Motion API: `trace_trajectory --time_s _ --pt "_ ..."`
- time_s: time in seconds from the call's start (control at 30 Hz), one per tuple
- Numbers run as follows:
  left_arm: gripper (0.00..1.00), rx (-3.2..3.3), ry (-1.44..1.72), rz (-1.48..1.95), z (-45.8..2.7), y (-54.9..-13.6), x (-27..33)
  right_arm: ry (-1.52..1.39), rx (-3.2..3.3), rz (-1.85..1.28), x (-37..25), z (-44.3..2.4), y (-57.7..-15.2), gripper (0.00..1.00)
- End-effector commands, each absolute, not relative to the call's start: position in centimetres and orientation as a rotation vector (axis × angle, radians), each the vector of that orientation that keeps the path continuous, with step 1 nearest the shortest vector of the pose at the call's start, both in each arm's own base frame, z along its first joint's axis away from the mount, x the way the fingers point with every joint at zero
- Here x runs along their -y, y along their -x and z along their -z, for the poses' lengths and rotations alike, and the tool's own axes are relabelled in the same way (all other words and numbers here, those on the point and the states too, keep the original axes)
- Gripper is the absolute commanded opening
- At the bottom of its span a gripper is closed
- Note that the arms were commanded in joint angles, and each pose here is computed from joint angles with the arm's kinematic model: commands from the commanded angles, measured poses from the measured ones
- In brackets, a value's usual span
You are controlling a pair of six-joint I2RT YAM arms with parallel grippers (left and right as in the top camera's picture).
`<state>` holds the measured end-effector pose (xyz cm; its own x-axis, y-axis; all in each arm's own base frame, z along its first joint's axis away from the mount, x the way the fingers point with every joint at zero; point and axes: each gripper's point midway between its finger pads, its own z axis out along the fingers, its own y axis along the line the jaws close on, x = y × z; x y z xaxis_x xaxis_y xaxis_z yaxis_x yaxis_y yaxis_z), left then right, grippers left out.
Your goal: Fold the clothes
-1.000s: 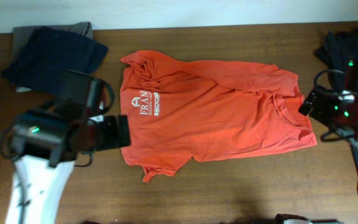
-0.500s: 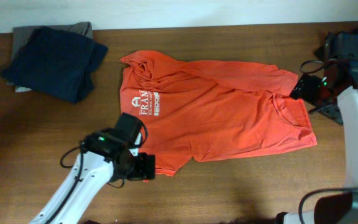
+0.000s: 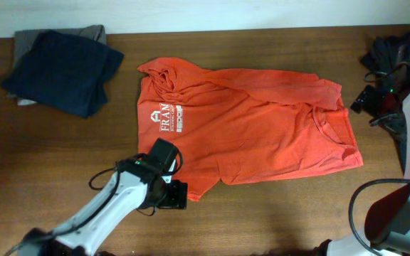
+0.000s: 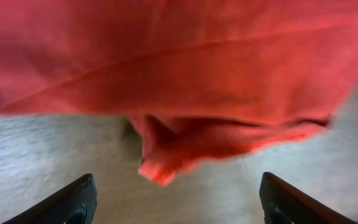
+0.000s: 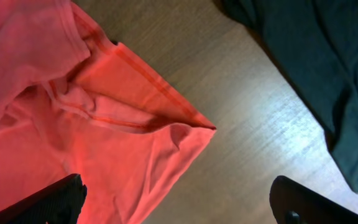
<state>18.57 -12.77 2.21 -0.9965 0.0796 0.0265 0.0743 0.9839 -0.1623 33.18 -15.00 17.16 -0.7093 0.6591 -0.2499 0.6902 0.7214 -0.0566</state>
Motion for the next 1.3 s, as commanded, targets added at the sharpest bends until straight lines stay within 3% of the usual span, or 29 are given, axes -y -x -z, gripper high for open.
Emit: trace_trajectory --time_s 0.0,0.23,0.3,0.4,0.47,0.8,1.0,1.07,1.27 --pt "0.83 3.028 0.105 -0.189 -0.2 -17.8 12.4 -1.061 -2.719 0.206 15.1 -16.7 -33.7 0.99" --pt "0.77 2.956 0.071 -0.134 2.0 -17.1 12.1 -1.052 -2.688 0.204 15.4 -16.8 -34.4 0.98" --pt "0.71 2.957 0.071 -0.134 2.0 -17.2 12.1 -1.049 -2.676 0.203 15.5 -16.9 -34.7 0.86" --pt "0.70 2.959 0.071 -0.135 2.0 -17.2 12.2 -1.046 -2.660 0.207 15.8 -16.8 -35.3 0.73" --pt "0.70 2.962 0.072 -0.138 2.0 -17.3 12.2 -1.047 -2.663 0.209 15.9 -16.3 -35.5 0.74" --pt "0.07 2.996 0.078 -0.159 2.1 -18.1 12.6 -1.055 -2.691 0.222 16.4 -13.9 -36.6 0.68" --pt "0.07 2.991 0.077 -0.156 2.1 -18.0 12.5 -1.051 -2.665 0.241 16.9 -13.8 -37.2 0.65" --pt "0.03 2.991 0.077 -0.155 2.1 -18.0 12.5 -1.050 -2.677 0.256 17.0 -13.5 -37.1 0.62" --pt "0.02 2.985 0.076 -0.151 2.1 -17.9 12.4 -1.089 -2.776 0.281 16.7 -10.4 -35.6 0.62"
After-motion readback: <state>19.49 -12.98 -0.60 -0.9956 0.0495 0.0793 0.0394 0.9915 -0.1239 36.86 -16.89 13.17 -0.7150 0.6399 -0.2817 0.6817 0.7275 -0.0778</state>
